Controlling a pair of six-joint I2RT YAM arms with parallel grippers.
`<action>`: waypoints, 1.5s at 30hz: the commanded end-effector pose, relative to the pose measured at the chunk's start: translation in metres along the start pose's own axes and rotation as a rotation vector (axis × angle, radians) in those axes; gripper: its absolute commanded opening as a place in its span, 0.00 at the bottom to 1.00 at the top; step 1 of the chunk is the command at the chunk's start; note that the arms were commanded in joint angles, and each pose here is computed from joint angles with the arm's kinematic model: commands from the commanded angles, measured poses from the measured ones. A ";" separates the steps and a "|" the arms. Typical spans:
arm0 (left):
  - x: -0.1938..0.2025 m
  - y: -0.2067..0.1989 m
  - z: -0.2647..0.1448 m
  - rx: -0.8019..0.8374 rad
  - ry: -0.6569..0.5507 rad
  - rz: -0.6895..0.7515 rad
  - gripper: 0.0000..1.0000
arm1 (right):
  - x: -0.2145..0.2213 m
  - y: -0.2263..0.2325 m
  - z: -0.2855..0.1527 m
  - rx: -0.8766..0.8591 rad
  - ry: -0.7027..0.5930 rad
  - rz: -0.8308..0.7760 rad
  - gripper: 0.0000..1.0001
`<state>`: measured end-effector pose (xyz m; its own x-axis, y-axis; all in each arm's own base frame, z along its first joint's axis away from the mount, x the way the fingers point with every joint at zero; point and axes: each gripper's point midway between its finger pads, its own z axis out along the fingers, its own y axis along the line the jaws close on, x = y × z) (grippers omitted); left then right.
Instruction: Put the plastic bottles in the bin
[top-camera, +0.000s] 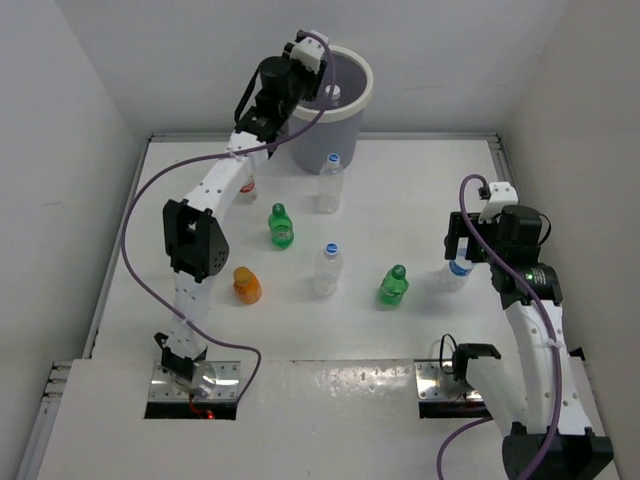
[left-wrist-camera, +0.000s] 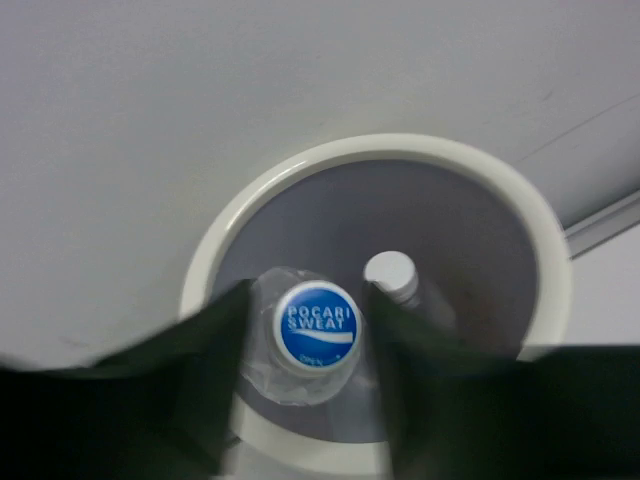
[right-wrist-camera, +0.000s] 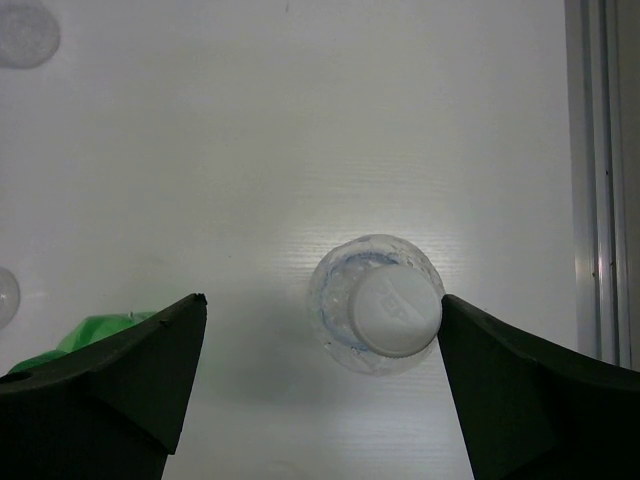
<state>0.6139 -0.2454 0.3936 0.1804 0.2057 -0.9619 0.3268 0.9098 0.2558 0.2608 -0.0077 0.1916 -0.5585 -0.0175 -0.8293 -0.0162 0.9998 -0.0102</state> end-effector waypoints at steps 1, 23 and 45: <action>-0.014 0.030 -0.005 -0.169 0.004 0.041 0.82 | -0.008 -0.004 0.004 0.019 -0.050 0.001 0.95; -0.064 0.042 -0.136 -0.026 0.038 -0.196 0.96 | -0.015 -0.015 0.020 0.061 -0.203 -0.011 0.30; 0.005 -0.014 -0.248 0.374 0.187 -0.273 0.93 | -0.413 0.108 -0.038 -0.444 -0.889 0.075 0.01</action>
<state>0.3875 -0.1702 0.3521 -0.1449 0.1004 -0.9843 0.6394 0.7687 -0.0157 0.4364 0.0820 0.5364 0.2108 0.1723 -0.9622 -0.3377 0.9366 0.0937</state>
